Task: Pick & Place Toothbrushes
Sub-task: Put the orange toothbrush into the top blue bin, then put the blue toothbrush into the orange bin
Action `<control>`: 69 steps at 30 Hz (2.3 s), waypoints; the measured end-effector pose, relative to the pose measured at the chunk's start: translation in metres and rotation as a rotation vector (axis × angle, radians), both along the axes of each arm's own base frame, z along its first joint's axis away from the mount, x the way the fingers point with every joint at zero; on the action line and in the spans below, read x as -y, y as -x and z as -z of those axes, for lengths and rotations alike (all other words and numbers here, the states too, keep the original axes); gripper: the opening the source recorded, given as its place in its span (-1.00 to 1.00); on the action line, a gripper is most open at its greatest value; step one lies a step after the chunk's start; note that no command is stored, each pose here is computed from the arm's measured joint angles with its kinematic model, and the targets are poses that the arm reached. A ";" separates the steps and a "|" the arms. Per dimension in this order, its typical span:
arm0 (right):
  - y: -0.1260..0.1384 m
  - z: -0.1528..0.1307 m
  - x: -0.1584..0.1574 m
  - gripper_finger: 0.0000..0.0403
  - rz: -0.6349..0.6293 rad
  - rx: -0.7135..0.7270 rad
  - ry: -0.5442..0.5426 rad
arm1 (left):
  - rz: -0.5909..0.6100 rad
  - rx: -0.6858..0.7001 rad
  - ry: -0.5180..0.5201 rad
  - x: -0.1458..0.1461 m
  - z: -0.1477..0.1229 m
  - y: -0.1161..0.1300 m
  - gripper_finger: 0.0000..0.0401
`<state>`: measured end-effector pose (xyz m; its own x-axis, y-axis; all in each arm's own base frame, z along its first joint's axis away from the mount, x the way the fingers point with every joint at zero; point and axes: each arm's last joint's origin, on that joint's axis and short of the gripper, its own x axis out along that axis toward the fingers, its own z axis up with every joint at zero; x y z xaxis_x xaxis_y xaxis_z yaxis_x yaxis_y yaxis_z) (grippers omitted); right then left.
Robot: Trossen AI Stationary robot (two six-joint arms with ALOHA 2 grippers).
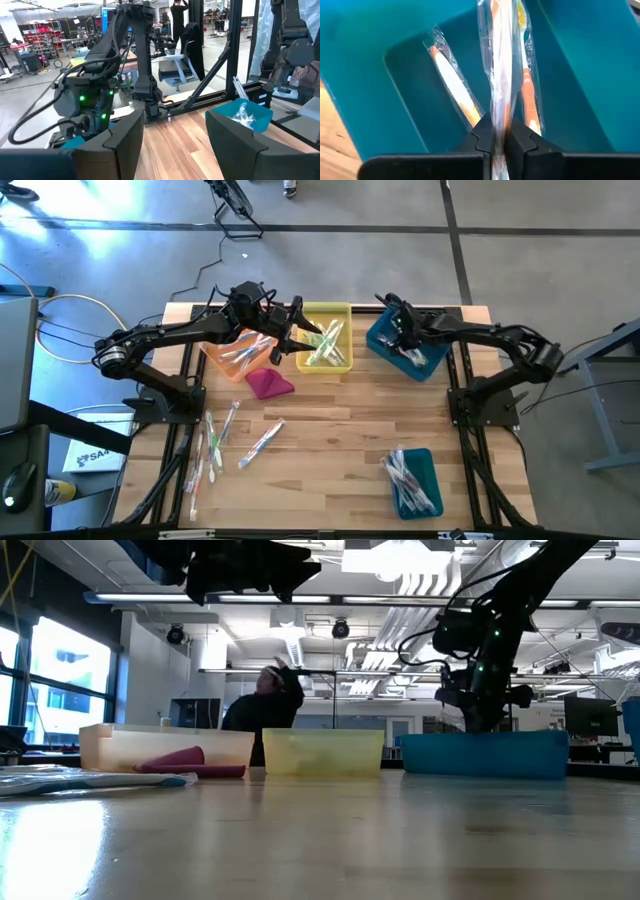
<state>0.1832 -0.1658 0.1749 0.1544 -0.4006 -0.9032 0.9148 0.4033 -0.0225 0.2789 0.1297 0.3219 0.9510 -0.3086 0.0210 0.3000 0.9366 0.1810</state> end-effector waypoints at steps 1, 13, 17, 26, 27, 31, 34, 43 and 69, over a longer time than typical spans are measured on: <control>0.000 0.001 0.000 -0.94 0.000 -0.003 -0.003 | 0.000 0.000 0.000 0.000 0.000 0.000 0.04; -0.001 0.001 0.001 -0.48 -0.005 -0.007 0.005 | 0.001 -0.002 0.001 0.000 0.000 0.000 0.04; -0.001 0.000 0.001 -0.39 -0.006 0.007 0.016 | 0.003 -0.003 0.002 0.000 0.000 0.000 0.04; 0.000 -0.034 -0.005 -0.59 -0.098 0.175 0.125 | 0.001 -0.032 0.018 0.000 0.003 0.000 0.04; -0.002 -0.040 -0.007 -0.62 -0.126 0.216 0.148 | 0.000 -0.033 0.018 0.000 0.003 0.000 0.04; -0.010 -0.065 -0.019 -0.72 -0.278 0.391 0.239 | -0.021 -0.034 0.019 -0.001 0.003 0.000 0.04; -0.016 -0.082 -0.029 -0.77 -0.383 0.496 0.320 | -0.034 -0.037 -0.003 -0.001 0.005 0.000 0.04; -0.029 -0.096 -0.054 -0.92 -0.518 0.604 0.370 | -0.222 -0.114 -0.102 -0.006 0.015 -0.001 0.04; -0.050 -0.102 -0.095 -0.99 -0.685 0.688 0.418 | -0.337 -0.237 -0.286 0.039 -0.003 0.031 -0.94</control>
